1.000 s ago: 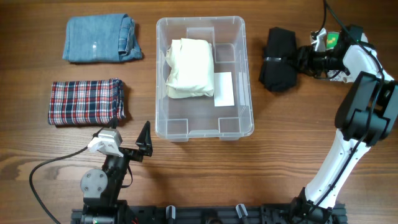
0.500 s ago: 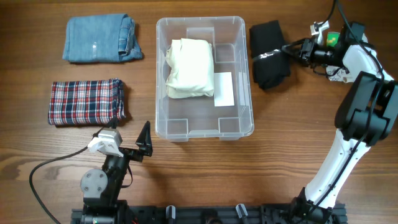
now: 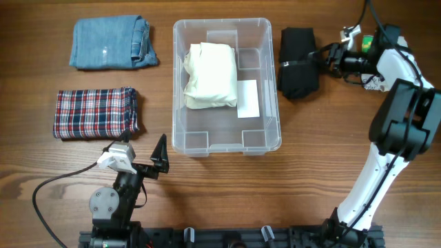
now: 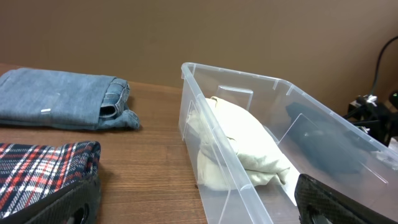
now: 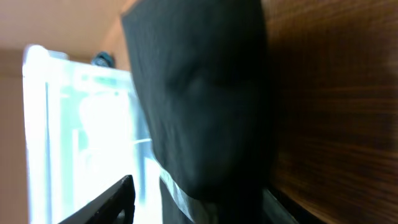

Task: Pack container
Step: 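Lift the black garment and carry it left over the bin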

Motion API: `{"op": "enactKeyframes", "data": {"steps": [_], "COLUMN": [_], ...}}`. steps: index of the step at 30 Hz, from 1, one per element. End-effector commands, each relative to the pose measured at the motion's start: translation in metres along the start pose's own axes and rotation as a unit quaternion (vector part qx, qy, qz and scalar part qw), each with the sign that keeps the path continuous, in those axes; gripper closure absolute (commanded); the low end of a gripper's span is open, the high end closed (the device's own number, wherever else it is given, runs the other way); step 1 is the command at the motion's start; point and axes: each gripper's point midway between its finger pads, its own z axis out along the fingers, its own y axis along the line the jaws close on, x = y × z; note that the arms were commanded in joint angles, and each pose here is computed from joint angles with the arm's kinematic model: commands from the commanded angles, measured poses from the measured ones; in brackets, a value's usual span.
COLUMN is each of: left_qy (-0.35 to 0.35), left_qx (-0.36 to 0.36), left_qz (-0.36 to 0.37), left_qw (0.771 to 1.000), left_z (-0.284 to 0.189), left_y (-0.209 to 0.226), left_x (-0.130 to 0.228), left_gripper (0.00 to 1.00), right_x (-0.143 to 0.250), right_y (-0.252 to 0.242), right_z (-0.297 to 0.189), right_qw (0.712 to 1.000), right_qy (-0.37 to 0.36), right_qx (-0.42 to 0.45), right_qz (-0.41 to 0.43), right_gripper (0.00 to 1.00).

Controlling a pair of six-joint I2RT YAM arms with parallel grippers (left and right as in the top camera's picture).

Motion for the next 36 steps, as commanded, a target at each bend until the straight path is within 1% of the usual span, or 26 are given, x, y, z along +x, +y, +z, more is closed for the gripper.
{"op": "enactKeyframes", "data": {"steps": [1, 3, 7, 13, 15, 16, 19, 21, 23, 24, 27, 30, 33, 36], "left_qy": [0.0, 0.0, 0.0, 0.0, 0.0, 0.0, 0.0, 0.0, 0.0, 0.0, 0.0, 0.0, 0.0, 0.0], "left_qx": [-0.007, -0.007, -0.007, -0.007, -0.007, -0.007, -0.007, -0.007, -0.007, -0.007, -0.007, -0.007, -0.007, -0.007], "left_qz": [0.007, 0.007, 0.007, 0.007, 0.007, 0.007, 0.007, 0.007, 0.007, 0.007, 0.007, 0.007, 0.007, 0.007], "left_qw": [1.0, 1.0, 1.0, 1.0, 1.0, 1.0, 1.0, 1.0, 1.0, 1.0, 1.0, 1.0, 1.0, 1.0], "left_z": [0.0, 0.0, 0.0, 0.0, 0.0, 0.0, 0.0, 0.0, 0.0, 0.0, 0.0, 0.0, 0.0, 0.0], "left_y": [0.003, 0.003, 0.003, 0.003, 0.003, 0.003, 0.003, 0.003, 0.003, 0.003, 0.003, 0.003, 0.003, 0.003], "left_x": [0.001, 0.001, 0.001, 0.001, 0.001, 0.001, 0.001, 0.001, 0.001, 0.001, 0.001, 0.001, 0.001, 0.001], "left_gripper": [0.0, 0.0, 0.0, 0.0, 0.0, 0.0, 0.0, 0.0, 0.0, 0.0, 0.0, 0.0, 0.0, 0.0], "right_x": [0.015, 0.019, 0.026, 0.031, 0.03, 0.03, 0.03, 0.029, 0.028, 0.027, 0.022, 0.012, -0.003, -0.022], "right_y": [-0.01, -0.011, -0.006, -0.004, -0.003, -0.003, -0.003, -0.003, -0.002, -0.002, 0.002, 0.019, 0.043, 0.058], "right_z": [0.023, 0.03, 0.043, 0.05, 0.051, 0.051, 0.05, 0.051, 0.051, 0.051, 0.05, 0.042, 0.022, -0.01], "right_qw": [0.997, 0.995, 0.993, 0.993, 0.993, 0.993, 0.994, 0.994, 0.995, 0.995, 0.997, 0.999, 0.999, 0.998], "right_qy": [0.032, 0.044, 0.059, 0.067, 0.066, 0.066, 0.065, 0.063, 0.06, 0.058, 0.049, 0.032, 0.011, -0.022], "right_qx": [0.054, 0.075, 0.081, 0.078, 0.077, 0.077, 0.077, 0.077, 0.076, 0.074, 0.062, 0.011, -0.046, -0.052], "right_qz": [-0.038, -0.048, -0.062, -0.062, -0.059, -0.056, -0.05, -0.046, -0.039, -0.037, -0.024, -0.015, -0.013, -0.013], "right_gripper": [0.37, 0.36, 0.33, 0.36, 0.39, 0.42, 0.56, 0.62, 0.72, 0.74, 0.77, 0.81, 0.84, 0.84]}}
